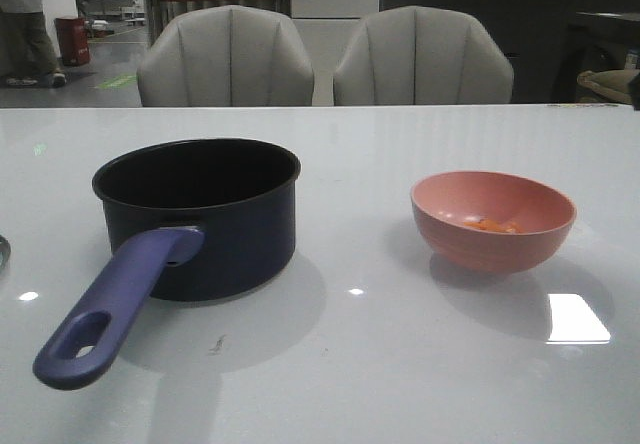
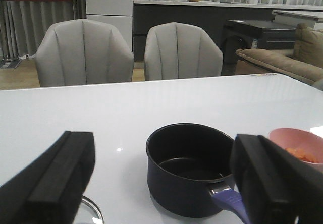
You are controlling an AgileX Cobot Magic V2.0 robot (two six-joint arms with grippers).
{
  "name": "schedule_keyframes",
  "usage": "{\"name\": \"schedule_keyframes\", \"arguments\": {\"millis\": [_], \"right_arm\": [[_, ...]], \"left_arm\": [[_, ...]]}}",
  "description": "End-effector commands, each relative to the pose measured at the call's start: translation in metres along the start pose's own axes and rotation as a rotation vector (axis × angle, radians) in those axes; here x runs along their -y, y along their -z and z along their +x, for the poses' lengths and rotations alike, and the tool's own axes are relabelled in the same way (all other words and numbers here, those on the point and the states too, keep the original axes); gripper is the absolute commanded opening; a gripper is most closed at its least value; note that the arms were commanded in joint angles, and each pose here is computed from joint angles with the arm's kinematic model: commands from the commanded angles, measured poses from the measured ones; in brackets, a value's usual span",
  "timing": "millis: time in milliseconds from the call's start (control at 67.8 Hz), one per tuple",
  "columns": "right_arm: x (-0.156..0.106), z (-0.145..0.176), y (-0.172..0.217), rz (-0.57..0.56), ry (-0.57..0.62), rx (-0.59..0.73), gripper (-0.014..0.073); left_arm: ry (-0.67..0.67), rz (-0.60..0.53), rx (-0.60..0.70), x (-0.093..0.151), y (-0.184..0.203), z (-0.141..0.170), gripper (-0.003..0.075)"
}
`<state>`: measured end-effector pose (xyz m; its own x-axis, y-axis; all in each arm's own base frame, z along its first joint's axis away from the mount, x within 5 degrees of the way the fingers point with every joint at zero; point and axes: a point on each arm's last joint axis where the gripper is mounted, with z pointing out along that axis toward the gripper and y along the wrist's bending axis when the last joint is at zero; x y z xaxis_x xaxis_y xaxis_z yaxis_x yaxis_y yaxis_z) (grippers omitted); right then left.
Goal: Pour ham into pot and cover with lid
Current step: 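Reach the right gripper down and grasp the pink bowl rim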
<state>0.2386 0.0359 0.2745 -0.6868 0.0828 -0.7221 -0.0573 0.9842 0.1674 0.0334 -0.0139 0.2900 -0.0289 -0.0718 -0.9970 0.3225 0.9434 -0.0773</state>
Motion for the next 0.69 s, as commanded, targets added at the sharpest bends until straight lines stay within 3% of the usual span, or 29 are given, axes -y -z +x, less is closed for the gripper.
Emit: {"name": "schedule_keyframes", "arguments": {"millis": [0, 251, 590, 679], "right_arm": [[-0.003, -0.029, -0.016, -0.004, -0.008, 0.029, 0.0484], [-0.003, -0.048, -0.076, 0.011, -0.014, -0.069, 0.0484], [0.001, -0.044, -0.131, 0.024, -0.031, -0.177, 0.0482], [0.001, -0.043, -0.140, 0.021, -0.050, -0.196, 0.0435]], "left_arm": [[0.009, 0.010, 0.090, 0.001, 0.001, -0.015, 0.0583], [0.009, 0.010, 0.089, 0.001, 0.001, -0.015, 0.0583], [0.009, 0.010, 0.089, 0.001, 0.001, -0.015, 0.0583], [0.009, 0.010, 0.089, 0.001, 0.001, -0.015, 0.0583]]}}
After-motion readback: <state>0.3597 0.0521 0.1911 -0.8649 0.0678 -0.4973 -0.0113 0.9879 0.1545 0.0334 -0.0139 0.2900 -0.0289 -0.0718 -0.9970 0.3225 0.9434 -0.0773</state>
